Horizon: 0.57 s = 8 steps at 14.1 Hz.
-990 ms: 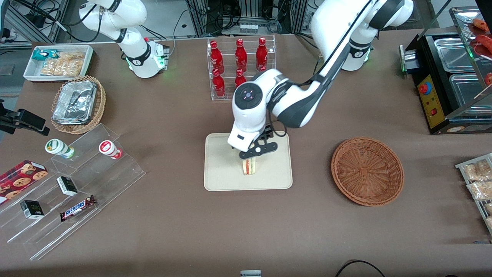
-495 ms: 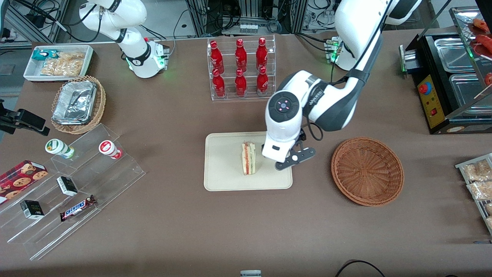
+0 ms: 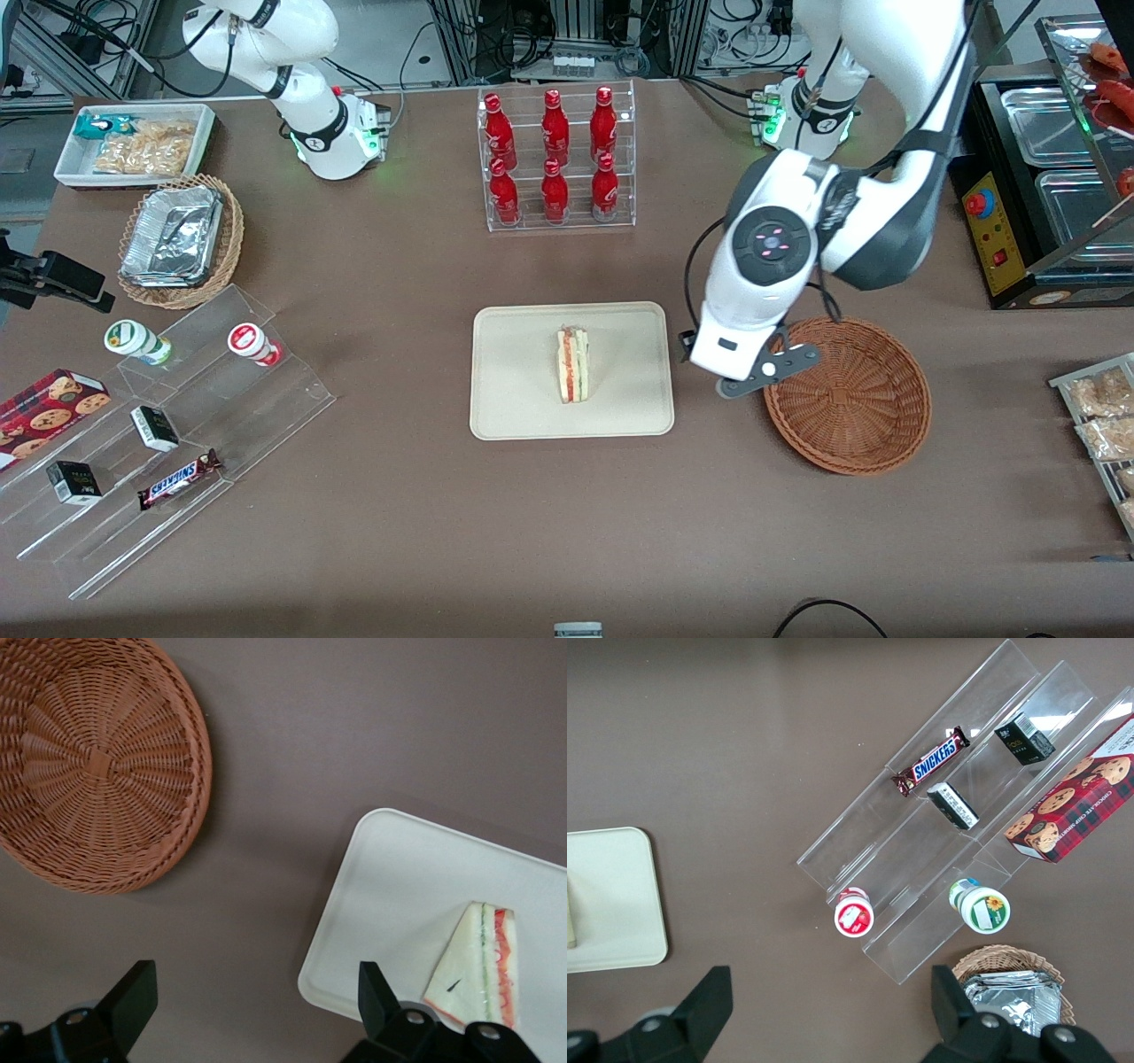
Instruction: Place sandwich from basket to tray
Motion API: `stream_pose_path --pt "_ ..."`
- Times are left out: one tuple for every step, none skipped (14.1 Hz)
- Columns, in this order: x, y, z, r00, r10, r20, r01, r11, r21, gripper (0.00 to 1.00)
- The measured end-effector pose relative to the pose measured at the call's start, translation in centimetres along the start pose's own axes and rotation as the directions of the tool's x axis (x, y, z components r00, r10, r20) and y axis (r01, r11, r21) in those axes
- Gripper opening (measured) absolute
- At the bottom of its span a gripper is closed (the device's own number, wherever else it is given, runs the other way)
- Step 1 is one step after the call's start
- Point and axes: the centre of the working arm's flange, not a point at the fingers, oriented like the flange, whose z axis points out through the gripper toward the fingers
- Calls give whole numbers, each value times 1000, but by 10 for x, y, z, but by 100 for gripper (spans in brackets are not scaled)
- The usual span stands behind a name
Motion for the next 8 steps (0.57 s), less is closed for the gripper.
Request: stream_pose_path --pt "4 -18 -4 999 31 13 -31 999 -8 100" --pt "7 -37 -8 998 63 23 -62 998 -16 100" --pt "10 -56 -13 995 93 29 -93 996 -19 100" --pt "12 -77 -19 991 128 40 -128 992 -15 100" --pt "13 -98 -27 983 172 58 -172 985 -6 100" --pt "13 -119 -37 973 219 78 -220 975 1 100" --pt "13 -139 -48 959 267 92 -269 963 2 100" --pt "13 -158 -60 946 311 94 -312 950 -3 100"
